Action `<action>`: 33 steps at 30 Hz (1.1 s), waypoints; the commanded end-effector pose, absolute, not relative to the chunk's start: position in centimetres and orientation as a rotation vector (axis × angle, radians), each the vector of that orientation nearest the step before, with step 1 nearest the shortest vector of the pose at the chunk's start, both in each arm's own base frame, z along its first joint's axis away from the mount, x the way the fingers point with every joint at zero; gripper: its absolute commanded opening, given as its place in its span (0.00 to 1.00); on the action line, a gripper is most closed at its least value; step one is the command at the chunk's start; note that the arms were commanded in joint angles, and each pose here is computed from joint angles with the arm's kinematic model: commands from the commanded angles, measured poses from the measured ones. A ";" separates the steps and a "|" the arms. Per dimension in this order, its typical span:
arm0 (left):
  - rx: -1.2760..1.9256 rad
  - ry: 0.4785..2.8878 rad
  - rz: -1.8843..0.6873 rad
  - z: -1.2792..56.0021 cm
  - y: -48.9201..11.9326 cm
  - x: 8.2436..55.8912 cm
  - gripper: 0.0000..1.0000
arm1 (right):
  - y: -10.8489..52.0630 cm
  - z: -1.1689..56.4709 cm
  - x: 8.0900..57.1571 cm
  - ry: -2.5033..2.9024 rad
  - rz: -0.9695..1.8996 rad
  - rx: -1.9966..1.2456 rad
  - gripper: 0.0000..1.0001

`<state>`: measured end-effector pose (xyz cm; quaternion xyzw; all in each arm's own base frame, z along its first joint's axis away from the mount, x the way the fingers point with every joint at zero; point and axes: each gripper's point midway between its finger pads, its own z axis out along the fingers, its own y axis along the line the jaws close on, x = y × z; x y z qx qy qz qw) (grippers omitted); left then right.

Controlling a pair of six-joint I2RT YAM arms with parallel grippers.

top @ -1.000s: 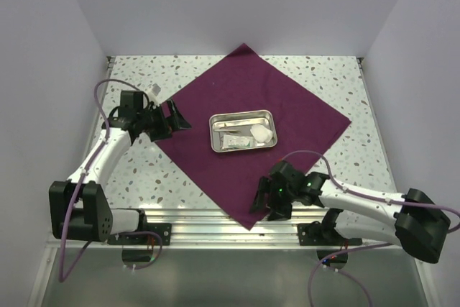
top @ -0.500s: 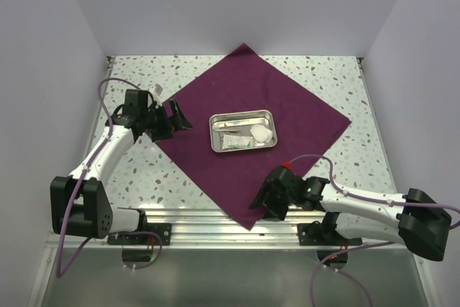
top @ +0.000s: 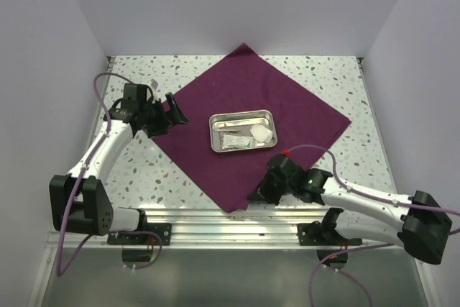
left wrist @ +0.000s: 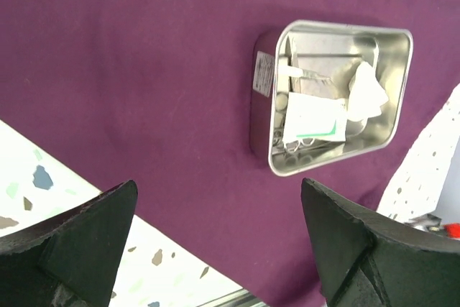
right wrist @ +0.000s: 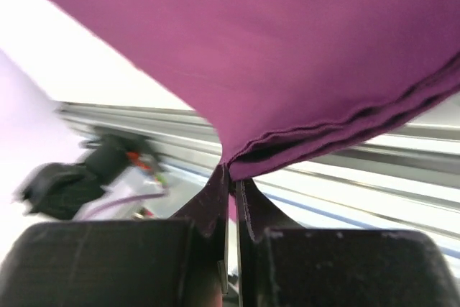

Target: Prepare the surgical pack

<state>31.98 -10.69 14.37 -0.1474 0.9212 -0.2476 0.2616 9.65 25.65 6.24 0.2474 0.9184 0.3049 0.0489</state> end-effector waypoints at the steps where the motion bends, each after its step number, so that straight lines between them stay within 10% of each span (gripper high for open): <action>1: -0.374 2.439 -0.608 16.4 -9.7 33.9 1.00 | 25.2 10.2 13.9 2.690 0.966 0.701 0.00; 20: -0.656 2.376 -0.430 15.9 -7.2 35.4 1.00 | 24.5 17.8 41.3 2.553 0.901 0.373 0.00; 33: -0.449 2.424 -0.662 13.6 -10.7 39.8 1.00 | 26.5 14.9 49.4 2.540 0.882 0.310 0.00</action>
